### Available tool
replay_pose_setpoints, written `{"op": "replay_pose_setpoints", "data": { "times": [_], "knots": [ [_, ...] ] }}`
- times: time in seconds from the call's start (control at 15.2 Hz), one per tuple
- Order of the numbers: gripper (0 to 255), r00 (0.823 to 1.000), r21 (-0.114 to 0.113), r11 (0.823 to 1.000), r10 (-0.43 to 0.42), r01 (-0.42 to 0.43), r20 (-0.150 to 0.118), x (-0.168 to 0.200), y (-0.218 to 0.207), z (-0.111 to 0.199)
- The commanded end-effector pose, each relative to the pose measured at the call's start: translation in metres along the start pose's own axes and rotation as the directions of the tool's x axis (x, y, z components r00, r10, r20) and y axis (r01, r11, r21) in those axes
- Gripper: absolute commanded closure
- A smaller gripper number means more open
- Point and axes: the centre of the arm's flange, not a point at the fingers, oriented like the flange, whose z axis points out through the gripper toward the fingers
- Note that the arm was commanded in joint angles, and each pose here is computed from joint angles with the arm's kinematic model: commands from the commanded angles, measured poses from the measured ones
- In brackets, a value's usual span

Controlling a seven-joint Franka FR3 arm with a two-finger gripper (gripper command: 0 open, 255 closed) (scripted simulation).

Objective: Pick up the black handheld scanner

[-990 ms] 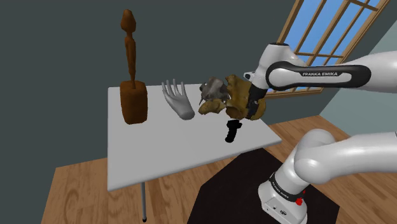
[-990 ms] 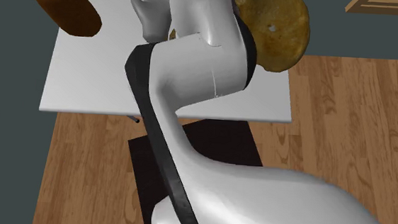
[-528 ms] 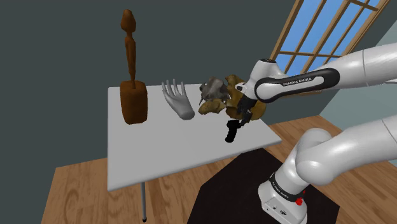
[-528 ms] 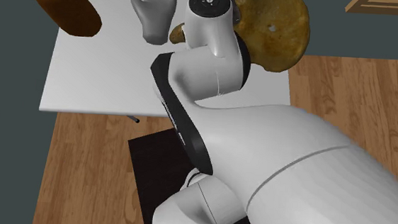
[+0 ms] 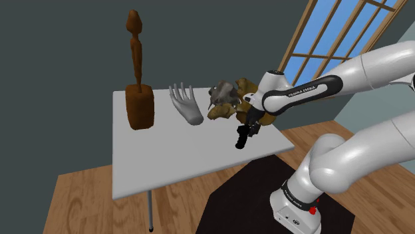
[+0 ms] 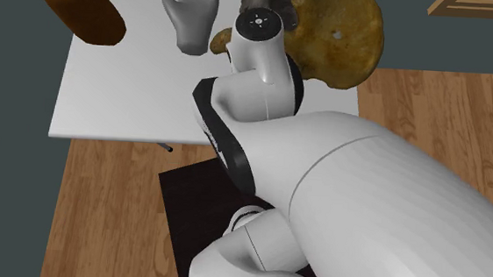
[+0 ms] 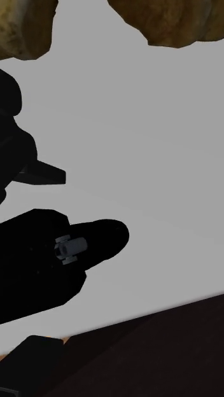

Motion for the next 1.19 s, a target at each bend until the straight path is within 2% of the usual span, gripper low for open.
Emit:
{"op": "replay_pose_setpoints", "data": {
  "times": [0.0,0.59,1.12],
  "knots": [
    [255,1.0,-0.001,1.0,0.0,0.0,0.0,0.0,0.0,0.002],
    [255,1.0,0.0,1.0,0.0,0.0,0.0,0.0,0.0,0.002],
    [255,1.0,0.0,1.0,0.0,0.0,0.0,0.001,0.001,-0.04]
  ]
}}
